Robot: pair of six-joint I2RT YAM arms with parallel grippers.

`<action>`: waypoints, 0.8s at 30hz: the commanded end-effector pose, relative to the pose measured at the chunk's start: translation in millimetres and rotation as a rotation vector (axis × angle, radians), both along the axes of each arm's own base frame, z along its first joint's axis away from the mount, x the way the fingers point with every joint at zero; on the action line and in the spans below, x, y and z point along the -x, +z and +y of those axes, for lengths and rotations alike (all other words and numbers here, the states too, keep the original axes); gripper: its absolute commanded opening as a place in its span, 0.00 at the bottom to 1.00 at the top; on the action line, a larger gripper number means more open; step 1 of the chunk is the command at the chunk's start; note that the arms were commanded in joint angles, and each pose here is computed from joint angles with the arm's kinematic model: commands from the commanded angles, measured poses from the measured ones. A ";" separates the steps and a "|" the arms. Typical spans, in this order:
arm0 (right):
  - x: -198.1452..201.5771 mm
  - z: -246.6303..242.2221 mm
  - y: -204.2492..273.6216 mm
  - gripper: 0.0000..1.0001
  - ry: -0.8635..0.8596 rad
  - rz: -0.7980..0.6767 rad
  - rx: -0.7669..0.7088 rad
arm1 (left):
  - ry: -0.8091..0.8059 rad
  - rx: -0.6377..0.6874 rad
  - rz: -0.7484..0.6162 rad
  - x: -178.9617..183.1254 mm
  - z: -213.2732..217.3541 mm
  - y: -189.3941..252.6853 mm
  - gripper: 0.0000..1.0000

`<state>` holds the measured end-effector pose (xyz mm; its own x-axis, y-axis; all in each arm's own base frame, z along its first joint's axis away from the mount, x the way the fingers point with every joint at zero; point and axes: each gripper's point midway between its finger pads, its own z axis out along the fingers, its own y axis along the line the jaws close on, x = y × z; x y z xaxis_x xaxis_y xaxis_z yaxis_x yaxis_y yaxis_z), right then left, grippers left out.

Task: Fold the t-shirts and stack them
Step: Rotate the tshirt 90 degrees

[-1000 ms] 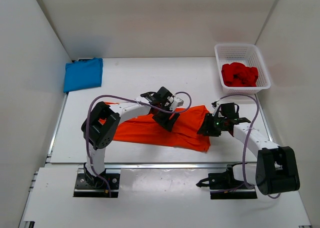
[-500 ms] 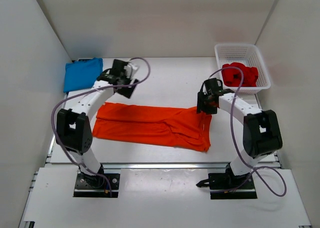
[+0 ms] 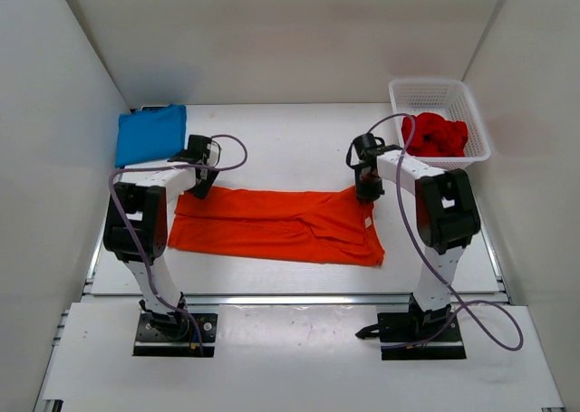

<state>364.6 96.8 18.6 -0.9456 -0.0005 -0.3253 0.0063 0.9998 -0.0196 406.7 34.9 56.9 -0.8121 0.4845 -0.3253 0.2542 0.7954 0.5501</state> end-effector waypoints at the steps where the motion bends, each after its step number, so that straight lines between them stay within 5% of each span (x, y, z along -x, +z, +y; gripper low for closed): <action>1: -24.3 4.9 -17.0 0.13 0.028 0.019 0.042 | 0.043 -0.053 -0.054 -1.0 20.1 3.1 0.86; 5: -70.0 21.6 -18.4 0.15 0.040 0.003 0.064 | 0.069 -0.056 0.066 43.9 45.7 -20.3 0.84; 12: -171.8 28.7 16.4 0.36 0.036 -0.197 0.177 | -0.005 -0.055 0.208 129.5 46.2 -32.6 0.84; 15: -203.5 41.5 64.2 0.42 0.047 -0.334 0.118 | -0.019 -0.012 0.254 150.9 36.6 -32.9 0.87; 20: -193.8 61.8 171.5 0.42 0.043 -0.526 0.086 | -0.014 0.041 0.268 164.9 24.7 -20.1 0.90; 24: -132.3 67.1 181.0 0.39 0.049 -0.470 0.014 | -0.016 0.065 0.226 162.5 20.8 -5.2 0.90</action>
